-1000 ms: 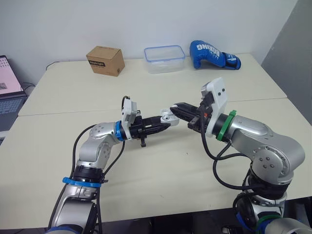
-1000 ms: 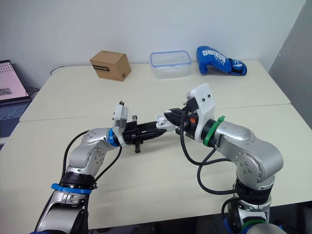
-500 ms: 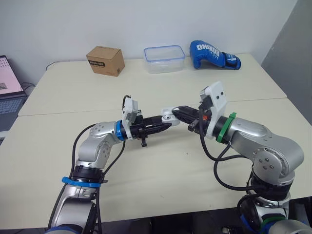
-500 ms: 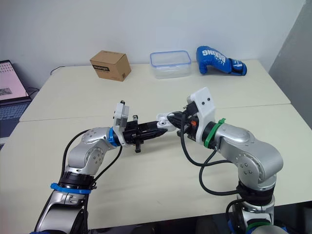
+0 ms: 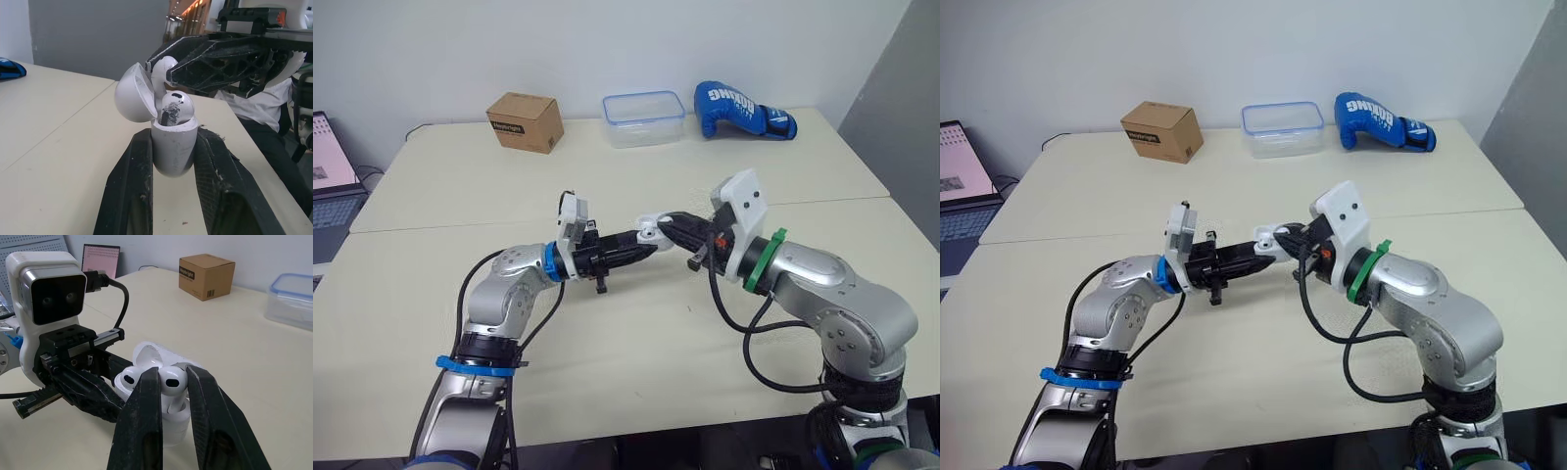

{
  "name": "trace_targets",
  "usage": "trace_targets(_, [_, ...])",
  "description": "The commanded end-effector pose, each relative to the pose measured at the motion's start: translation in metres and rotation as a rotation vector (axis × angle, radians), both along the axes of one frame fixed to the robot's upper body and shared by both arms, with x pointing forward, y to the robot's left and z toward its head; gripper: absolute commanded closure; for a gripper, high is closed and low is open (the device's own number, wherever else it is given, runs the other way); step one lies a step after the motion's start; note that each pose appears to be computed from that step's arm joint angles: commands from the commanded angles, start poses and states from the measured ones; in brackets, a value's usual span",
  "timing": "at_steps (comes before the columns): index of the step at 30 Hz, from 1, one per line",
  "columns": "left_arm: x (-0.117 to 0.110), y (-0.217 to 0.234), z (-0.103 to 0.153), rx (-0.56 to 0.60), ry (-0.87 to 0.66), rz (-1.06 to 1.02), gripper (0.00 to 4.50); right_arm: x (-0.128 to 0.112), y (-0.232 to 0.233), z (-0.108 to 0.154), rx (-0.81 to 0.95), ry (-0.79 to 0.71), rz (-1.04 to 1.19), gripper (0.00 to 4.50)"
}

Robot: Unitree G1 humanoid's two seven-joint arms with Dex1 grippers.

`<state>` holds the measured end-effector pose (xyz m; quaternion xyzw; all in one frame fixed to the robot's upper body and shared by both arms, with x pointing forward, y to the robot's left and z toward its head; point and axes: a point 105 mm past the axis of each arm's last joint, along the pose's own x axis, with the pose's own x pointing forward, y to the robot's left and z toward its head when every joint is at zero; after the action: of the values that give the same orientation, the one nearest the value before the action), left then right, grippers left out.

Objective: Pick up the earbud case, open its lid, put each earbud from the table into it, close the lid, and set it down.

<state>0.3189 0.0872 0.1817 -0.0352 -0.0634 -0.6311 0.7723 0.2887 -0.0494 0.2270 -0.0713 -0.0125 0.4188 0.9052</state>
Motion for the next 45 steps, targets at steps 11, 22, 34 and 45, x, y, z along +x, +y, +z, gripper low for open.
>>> trace_targets(11, [-0.005, 0.002, 0.028, -0.055, -0.081, -0.004, 3.7, -0.008, 0.004, -0.005, -0.046, -0.043, 0.038, 4.12])
trace_targets(22, [-0.008, 0.0, 0.025, -0.029, -0.081, -0.019, 3.7, -0.008, -0.001, 0.011, 0.022, -0.091, 0.052, 1.69])
trace_targets(34, [-0.012, 0.007, 0.015, -0.001, -0.079, -0.038, 3.7, -0.009, -0.026, 0.05, 0.097, 0.02, 0.248, 3.77])
trace_targets(45, [-0.019, 0.01, 0.012, 0.002, -0.087, -0.053, 3.7, 0.041, -0.015, 0.021, -0.172, 0.022, 0.251, 4.46])
